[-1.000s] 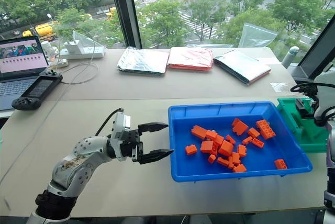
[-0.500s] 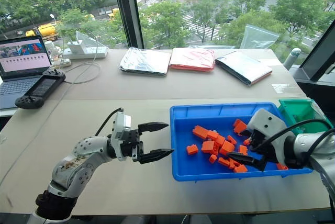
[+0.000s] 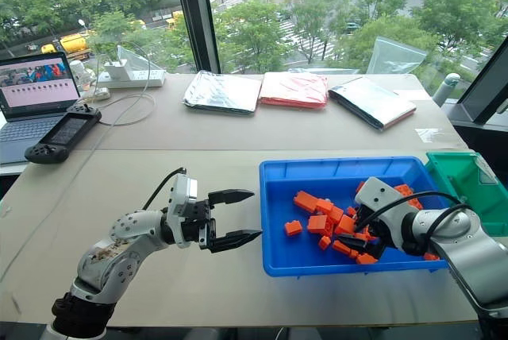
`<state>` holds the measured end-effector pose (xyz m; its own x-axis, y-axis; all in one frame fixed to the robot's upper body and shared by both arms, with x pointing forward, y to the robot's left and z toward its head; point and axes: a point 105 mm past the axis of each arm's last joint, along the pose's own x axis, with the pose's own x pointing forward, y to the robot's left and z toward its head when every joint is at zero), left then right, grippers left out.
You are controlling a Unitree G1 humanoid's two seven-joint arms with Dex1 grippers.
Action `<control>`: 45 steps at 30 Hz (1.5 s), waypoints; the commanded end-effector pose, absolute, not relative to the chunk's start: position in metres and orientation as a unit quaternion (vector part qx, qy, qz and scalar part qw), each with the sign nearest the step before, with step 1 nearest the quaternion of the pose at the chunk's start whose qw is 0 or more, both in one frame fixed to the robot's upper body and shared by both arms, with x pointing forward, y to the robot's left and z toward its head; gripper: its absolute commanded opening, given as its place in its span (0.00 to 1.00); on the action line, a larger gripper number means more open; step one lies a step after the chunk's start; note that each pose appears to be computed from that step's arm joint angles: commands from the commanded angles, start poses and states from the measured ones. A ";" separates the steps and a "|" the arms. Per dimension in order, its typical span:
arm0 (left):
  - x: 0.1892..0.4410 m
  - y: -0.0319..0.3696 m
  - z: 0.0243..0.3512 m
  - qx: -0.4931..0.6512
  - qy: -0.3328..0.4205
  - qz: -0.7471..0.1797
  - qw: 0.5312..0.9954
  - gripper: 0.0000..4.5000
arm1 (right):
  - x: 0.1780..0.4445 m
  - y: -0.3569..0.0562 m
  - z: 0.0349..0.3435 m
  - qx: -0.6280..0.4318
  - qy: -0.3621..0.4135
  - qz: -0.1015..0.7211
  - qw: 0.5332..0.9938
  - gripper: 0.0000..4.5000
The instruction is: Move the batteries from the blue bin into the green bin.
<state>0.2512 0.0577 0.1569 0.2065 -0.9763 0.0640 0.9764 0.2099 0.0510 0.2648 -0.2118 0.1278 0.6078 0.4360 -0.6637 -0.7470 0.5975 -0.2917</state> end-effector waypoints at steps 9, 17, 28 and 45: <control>0.247 0.056 0.168 0.008 -0.067 -0.634 0.770 1.00 | 0.269 -0.213 0.121 -0.285 0.277 0.337 0.854 0.56; 0.247 0.055 0.170 0.008 -0.068 -0.635 0.770 1.00 | 0.270 -0.223 0.140 -0.280 0.260 0.321 0.867 0.31; 0.248 0.054 0.171 0.008 -0.067 -0.636 0.769 1.00 | 0.263 -0.303 0.174 -0.317 0.293 0.165 0.887 0.31; 0.246 0.053 0.170 0.008 -0.062 -0.642 0.765 1.00 | 0.262 -0.295 0.173 -0.327 0.293 0.174 0.881 0.90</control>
<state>0.2515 0.0565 0.1594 0.2056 -0.9767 0.0610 0.9762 0.2091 0.0578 0.2634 -0.3092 0.1611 0.7634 0.0606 -0.6431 -0.4557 0.7561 -0.4697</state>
